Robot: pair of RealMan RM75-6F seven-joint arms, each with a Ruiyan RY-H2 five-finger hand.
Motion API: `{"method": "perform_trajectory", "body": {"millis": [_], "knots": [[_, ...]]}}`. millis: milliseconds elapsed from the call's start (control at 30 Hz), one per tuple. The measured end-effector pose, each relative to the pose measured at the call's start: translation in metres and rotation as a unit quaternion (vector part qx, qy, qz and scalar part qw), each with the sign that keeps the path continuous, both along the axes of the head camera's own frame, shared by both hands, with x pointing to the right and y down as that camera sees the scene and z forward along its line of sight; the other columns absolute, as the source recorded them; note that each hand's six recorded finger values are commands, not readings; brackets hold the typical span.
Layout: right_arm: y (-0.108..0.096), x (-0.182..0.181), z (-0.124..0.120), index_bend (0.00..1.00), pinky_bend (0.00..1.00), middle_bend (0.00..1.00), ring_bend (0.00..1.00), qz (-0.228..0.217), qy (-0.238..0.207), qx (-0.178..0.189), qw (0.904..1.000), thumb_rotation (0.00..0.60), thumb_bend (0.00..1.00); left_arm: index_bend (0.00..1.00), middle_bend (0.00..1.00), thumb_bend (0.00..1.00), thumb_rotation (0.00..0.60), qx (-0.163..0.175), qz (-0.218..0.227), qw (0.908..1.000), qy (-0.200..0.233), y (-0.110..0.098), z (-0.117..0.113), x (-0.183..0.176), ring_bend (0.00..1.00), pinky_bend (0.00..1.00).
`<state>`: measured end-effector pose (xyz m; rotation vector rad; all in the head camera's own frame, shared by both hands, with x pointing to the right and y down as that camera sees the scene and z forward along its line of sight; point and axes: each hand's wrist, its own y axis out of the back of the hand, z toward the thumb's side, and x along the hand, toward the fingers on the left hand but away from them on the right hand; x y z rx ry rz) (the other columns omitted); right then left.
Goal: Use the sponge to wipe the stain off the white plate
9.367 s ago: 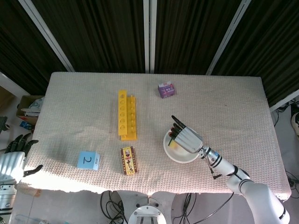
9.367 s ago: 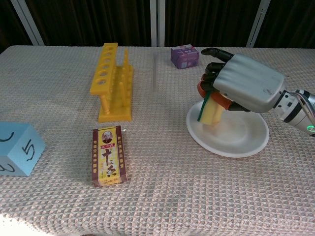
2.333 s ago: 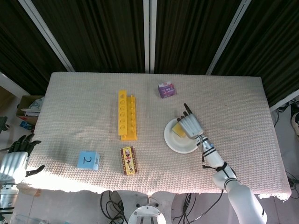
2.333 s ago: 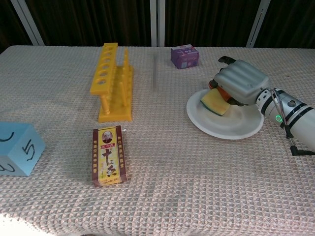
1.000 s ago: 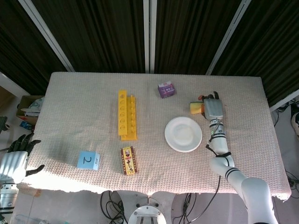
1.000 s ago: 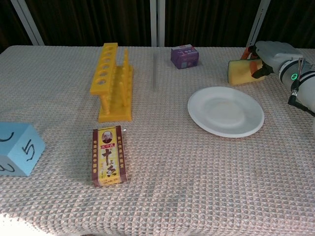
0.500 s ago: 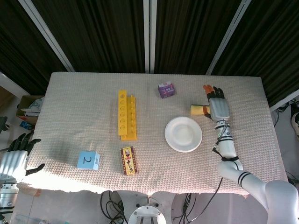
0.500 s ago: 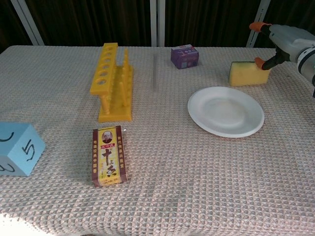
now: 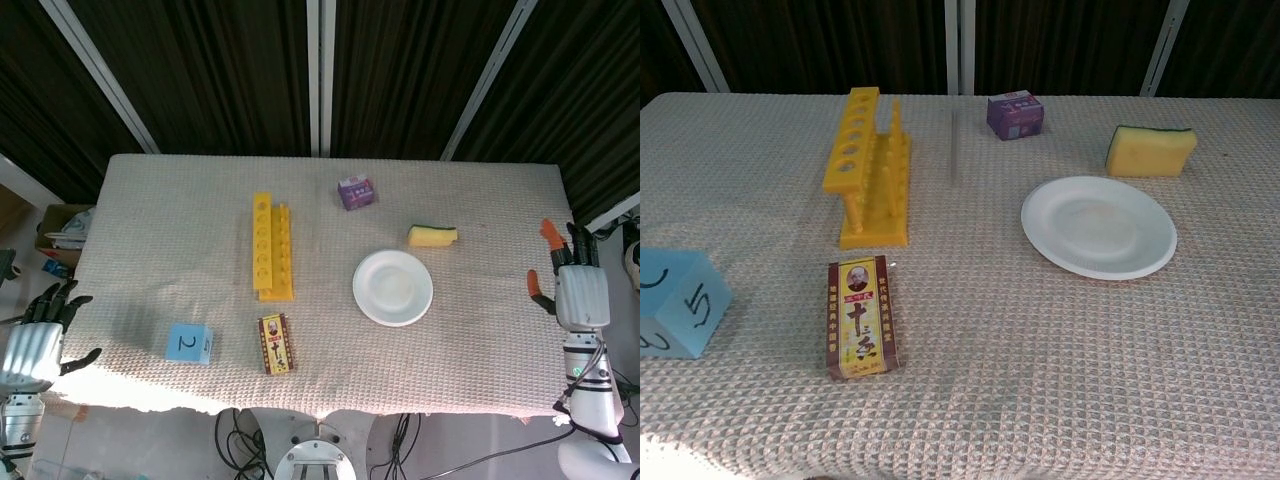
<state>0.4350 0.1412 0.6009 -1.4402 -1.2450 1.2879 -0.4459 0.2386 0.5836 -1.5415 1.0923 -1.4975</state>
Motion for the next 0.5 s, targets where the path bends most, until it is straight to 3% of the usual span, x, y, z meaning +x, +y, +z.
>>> {"method": "perform_trajectory", "body": {"millis": [233, 500], "knots": [[0.069, 0.019, -0.032, 0.03, 0.06, 0.16, 0.04, -0.003, -0.01, -0.016, 0.9998, 0.6, 0.41, 0.23, 0.07, 0.09, 0.6, 0.007, 0.009, 0.9999, 0.004, 0.006, 0.005, 0.009, 0.05, 0.14], [0.089, 0.024, -0.032, 0.03, 0.06, 0.16, 0.04, -0.009, -0.046, -0.057, 0.9973, 0.6, 0.42, 0.23, 0.07, 0.09, 0.6, 0.004, 0.014, 0.9999, 0.003, 0.008, 0.011, 0.011, 0.05, 0.15]]}}
